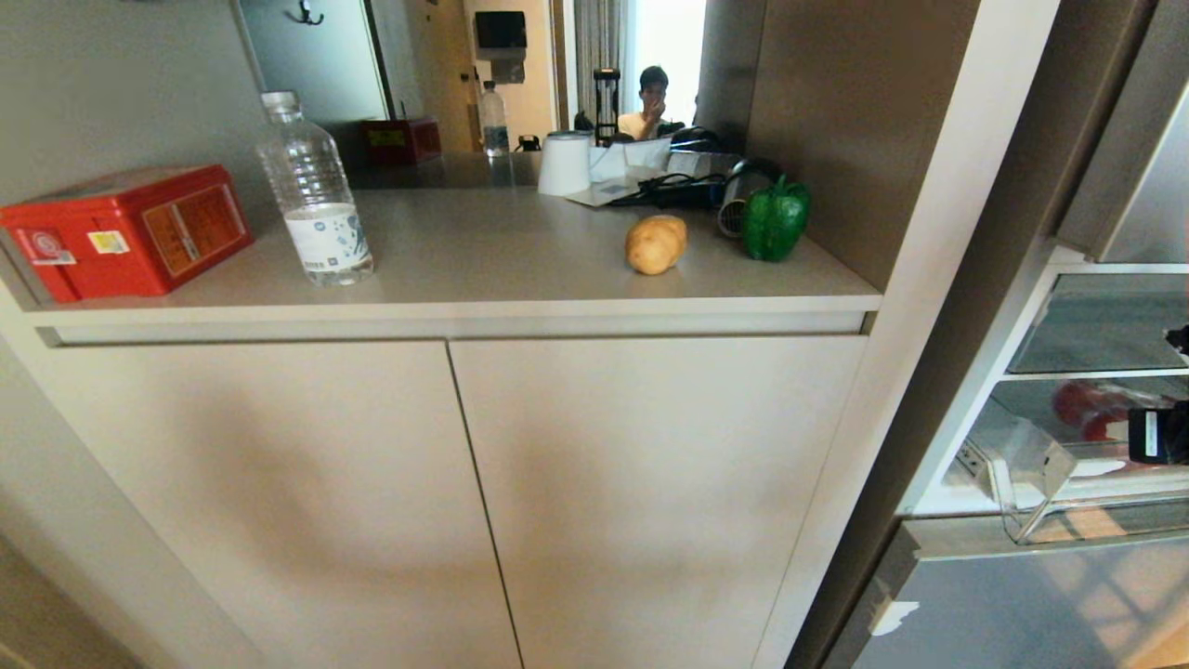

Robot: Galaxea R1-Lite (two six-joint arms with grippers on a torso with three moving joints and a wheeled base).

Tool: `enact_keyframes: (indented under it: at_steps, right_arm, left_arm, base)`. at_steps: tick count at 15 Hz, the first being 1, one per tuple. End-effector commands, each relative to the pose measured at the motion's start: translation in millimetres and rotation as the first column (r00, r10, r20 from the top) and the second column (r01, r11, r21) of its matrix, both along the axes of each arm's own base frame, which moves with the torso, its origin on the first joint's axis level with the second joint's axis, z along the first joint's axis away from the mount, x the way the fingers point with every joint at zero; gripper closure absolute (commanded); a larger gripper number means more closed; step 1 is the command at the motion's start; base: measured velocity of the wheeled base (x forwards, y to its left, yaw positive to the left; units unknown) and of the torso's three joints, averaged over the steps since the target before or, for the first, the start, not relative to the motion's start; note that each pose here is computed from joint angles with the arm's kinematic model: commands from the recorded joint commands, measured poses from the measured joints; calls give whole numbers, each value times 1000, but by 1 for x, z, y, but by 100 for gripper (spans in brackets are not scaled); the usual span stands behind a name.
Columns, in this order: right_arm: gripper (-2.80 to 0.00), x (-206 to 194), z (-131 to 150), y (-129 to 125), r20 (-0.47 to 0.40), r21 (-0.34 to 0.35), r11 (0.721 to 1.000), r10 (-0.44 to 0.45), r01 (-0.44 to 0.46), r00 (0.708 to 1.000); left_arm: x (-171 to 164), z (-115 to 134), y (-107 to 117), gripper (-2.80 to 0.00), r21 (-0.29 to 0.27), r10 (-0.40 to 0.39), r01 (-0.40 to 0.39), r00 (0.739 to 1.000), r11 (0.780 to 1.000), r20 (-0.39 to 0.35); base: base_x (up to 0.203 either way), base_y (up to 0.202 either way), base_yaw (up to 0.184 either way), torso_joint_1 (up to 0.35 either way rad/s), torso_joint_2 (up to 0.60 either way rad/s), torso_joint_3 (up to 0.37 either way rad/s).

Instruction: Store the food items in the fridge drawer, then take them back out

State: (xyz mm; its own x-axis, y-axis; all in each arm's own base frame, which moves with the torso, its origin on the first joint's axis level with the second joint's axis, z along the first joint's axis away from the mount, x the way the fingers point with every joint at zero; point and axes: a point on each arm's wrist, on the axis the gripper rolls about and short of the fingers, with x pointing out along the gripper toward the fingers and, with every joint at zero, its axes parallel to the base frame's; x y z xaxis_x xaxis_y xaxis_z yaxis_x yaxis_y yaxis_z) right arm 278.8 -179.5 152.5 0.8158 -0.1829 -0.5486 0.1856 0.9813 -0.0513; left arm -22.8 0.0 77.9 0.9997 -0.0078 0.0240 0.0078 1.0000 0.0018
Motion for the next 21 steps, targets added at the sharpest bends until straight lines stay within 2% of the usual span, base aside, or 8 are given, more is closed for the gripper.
enact_keyframes:
  at_steps: [1,14,21]
  right_arm:
    - [0,-7,4,2,7,-11,1000,-3,3,1000]
    - [0,-47,-2,25,-30,16,1000,-11,11,999]
    - [0,-69,13,34,15,-14,999,-31,31,999]
  left_arm:
    - [1,-3,0,0,0,0,0,1000,1000,-10]
    - [1,-3,0,0,0,0,0,1000,1000,-10]
    - [1,-3,0,0,0,0,0,1000,1000,-10]
  base:
    - [0,0,0,0,0,0]
    - [0,0,0,0,0,0]
    - [0,0,0,0,0,0]
